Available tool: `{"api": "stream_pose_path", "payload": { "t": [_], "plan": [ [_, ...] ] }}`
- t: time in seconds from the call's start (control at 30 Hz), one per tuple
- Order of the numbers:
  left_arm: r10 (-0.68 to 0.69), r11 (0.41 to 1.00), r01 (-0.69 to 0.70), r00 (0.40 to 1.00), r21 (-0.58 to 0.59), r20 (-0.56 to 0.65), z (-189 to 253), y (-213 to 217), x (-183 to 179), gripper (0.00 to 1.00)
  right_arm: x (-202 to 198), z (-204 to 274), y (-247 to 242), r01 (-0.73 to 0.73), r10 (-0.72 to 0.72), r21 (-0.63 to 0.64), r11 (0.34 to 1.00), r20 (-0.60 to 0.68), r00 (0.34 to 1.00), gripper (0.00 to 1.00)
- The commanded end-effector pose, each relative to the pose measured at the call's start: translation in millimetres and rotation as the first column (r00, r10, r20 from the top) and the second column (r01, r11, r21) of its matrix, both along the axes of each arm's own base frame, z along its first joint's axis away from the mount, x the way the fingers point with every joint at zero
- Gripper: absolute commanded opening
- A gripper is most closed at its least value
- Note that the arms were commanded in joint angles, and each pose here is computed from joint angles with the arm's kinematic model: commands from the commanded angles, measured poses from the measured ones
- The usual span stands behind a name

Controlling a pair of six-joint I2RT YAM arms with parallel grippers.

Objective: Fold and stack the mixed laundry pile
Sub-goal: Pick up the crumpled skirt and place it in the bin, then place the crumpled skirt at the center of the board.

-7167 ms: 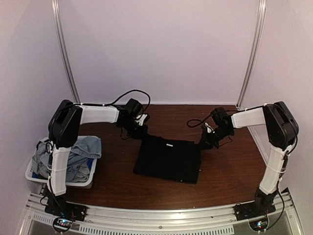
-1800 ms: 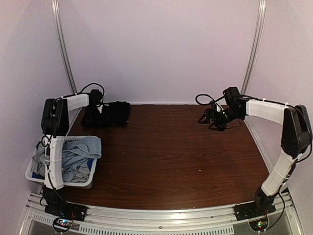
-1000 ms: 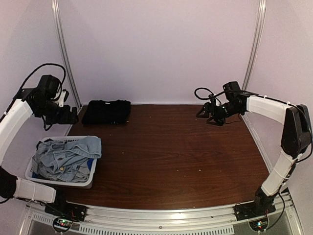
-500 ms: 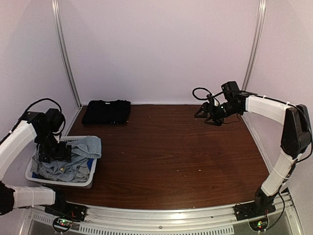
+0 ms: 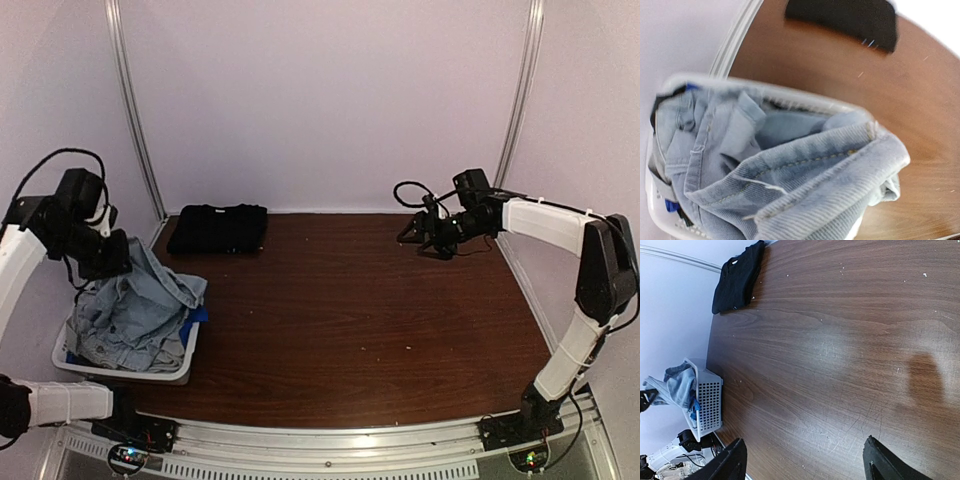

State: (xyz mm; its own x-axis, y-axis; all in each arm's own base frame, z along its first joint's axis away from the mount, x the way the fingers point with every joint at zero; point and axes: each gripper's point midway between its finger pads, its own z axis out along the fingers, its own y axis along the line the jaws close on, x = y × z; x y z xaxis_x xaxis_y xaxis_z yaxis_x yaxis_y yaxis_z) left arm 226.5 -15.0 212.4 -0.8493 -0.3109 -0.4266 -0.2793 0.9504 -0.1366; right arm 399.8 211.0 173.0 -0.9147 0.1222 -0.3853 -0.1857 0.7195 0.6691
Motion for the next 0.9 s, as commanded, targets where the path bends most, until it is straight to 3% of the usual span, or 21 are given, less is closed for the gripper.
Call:
{"api": "stream_pose_path", "payload": {
  "t": [0.0, 0.13, 0.2, 0.3, 0.43, 0.53, 0.63, 0.73, 0.8, 0.87],
  "plan": [
    [-0.112, 0.983, 0.156, 0.927, -0.099, 0.357, 121.1, -31.7, 53.6, 0.00, -3.7, 35.6, 7.7, -0.031, 0.027, 0.056, 0.998, 0.079, 0.996, 0.80],
    [-0.213, 0.916, 0.367, 0.790, -0.164, 0.575, 222.5, -85.8, 109.4, 0.00, -5.8, 49.0, 8.5, -0.054, 0.047, 0.058, 0.997, 0.106, 0.993, 0.81],
    [-0.267, 0.866, 0.484, 0.660, -0.126, 0.702, 290.0, -128.9, 125.3, 0.00, -7.8, 56.3, 8.2, -0.065, 0.057, 0.063, 0.996, 0.120, 0.991, 0.81],
    [-0.311, 0.728, 0.676, 0.475, -0.114, 0.823, 353.8, -203.7, 130.2, 0.00, -11.2, 68.1, 5.4, -0.080, 0.069, 0.074, 0.994, 0.148, 0.987, 0.82],
    [-0.287, 0.531, 0.836, 0.335, -0.142, 0.897, 375.7, -280.4, 118.9, 0.00, -12.2, 88.6, -8.2, -0.068, 0.048, 0.093, 0.993, 0.200, 0.979, 0.84],
    [-0.311, 0.468, 0.872, 0.312, -0.141, 0.898, 362.1, -329.9, 105.3, 0.00, -14.3, 97.7, -20.9, -0.059, 0.035, 0.110, 0.992, 0.213, 0.976, 0.85],
    [-0.400, 0.465, 0.873, 0.354, -0.146, 0.845, 321.0, -373.0, 95.1, 0.00, -19.0, 97.3, -30.1, -0.061, 0.041, 0.092, 0.994, 0.209, 0.977, 0.85],
    [-0.508, 0.513, 0.848, 0.427, -0.135, 0.748, 256.5, -405.9, 95.5, 0.01, -23.5, 90.0, -42.0, -0.045, 0.033, 0.061, 0.997, 0.184, 0.982, 0.85],
    [-0.562, 0.553, 0.830, 0.439, -0.076, 0.702, 230.2, -419.8, 95.1, 0.00, -25.7, 86.3, -49.5, -0.032, 0.023, 0.049, 0.998, 0.170, 0.985, 0.85],
    [-0.535, 0.655, 0.755, 0.474, -0.011, 0.700, 232.4, -405.0, 107.7, 0.00, -26.7, 85.3, -52.5, -0.021, 0.014, 0.039, 0.999, 0.164, 0.986, 0.85]
  ]
}}
